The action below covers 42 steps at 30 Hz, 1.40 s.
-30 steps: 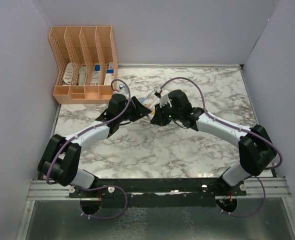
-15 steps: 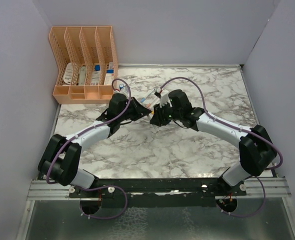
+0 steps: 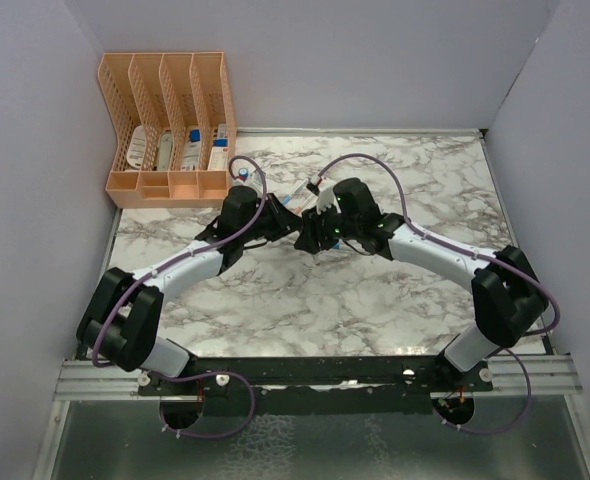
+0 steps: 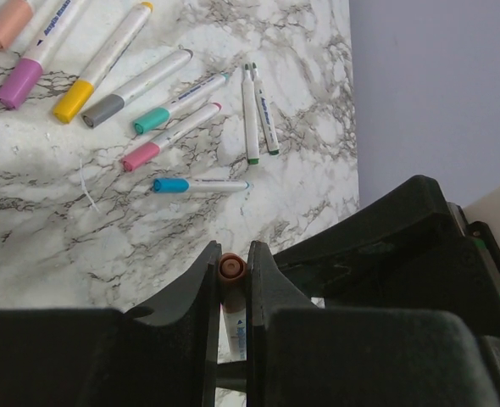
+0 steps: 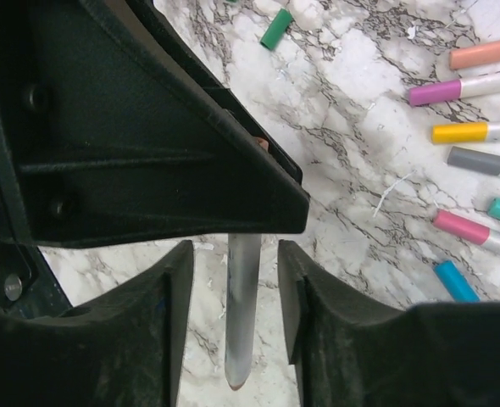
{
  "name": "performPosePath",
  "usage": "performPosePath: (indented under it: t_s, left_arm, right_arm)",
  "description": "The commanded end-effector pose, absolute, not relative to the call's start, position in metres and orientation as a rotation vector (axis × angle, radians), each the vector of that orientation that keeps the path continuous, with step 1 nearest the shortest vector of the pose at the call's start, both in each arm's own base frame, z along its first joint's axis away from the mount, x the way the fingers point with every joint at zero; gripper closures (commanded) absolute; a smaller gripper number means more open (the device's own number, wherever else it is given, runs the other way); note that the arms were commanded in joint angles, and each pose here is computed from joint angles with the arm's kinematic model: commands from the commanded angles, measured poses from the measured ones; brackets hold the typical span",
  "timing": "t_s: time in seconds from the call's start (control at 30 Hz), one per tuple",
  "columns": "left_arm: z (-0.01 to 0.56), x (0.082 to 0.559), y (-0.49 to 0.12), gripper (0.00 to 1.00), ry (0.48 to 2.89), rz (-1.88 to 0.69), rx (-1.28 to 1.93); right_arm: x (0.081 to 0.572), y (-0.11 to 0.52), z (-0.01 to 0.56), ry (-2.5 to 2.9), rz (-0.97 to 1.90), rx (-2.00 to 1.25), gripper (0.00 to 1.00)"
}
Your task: Open the pen caps
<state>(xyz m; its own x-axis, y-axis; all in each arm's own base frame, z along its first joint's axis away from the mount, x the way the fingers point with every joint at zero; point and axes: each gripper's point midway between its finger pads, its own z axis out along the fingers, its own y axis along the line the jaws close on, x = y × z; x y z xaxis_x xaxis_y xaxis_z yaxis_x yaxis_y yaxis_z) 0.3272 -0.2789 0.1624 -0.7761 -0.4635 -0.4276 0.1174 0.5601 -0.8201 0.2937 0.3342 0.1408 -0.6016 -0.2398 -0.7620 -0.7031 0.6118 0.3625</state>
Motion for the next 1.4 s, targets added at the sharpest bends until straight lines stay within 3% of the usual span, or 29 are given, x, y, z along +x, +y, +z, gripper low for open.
performPosePath:
  t_s: [0.0, 0.1, 0.33, 0.53, 0.9, 1.1, 1.37]
  left_arm:
    - [0.179, 0.329, -0.291, 1.00, 2.124, -1.247, -0.226]
    - [0.180, 0.328, -0.294, 1.00, 2.126, -1.252, -0.218]
    - [0.176, 0.329, -0.292, 1.00, 2.126, -1.227, -0.240]
    - [0.179, 0.349, -0.278, 1.00, 2.101, -1.109, -0.313]
    - [0.203, 0.442, -0.203, 1.00, 1.999, -0.938, -0.422]
    - [0.177, 0.433, -0.200, 1.00, 2.135, -0.883, -0.361]
    - [0.103, 0.384, -0.147, 1.00, 2.405, -0.470, -0.301]
  right_arm:
    - [0.300, 0.348, 0.156, 2.094, 0.923, -0.746, 0.61]
    - [0.302, 0.350, 0.158, 2.091, 0.927, -0.739, 0.69]
    - [0.303, 0.348, 0.162, 2.089, 0.914, -0.725, 0.99]
    - [0.293, 0.337, 0.150, 2.126, 0.887, -0.739, 0.99]
    - [0.239, 0.293, 0.110, 2.238, 0.884, -0.719, 0.99]
    - [0.264, 0.274, 0.115, 2.257, 0.685, -0.606, 0.99]
    - [0.335, 0.228, 0.139, 2.264, 0.377, -0.377, 0.99]
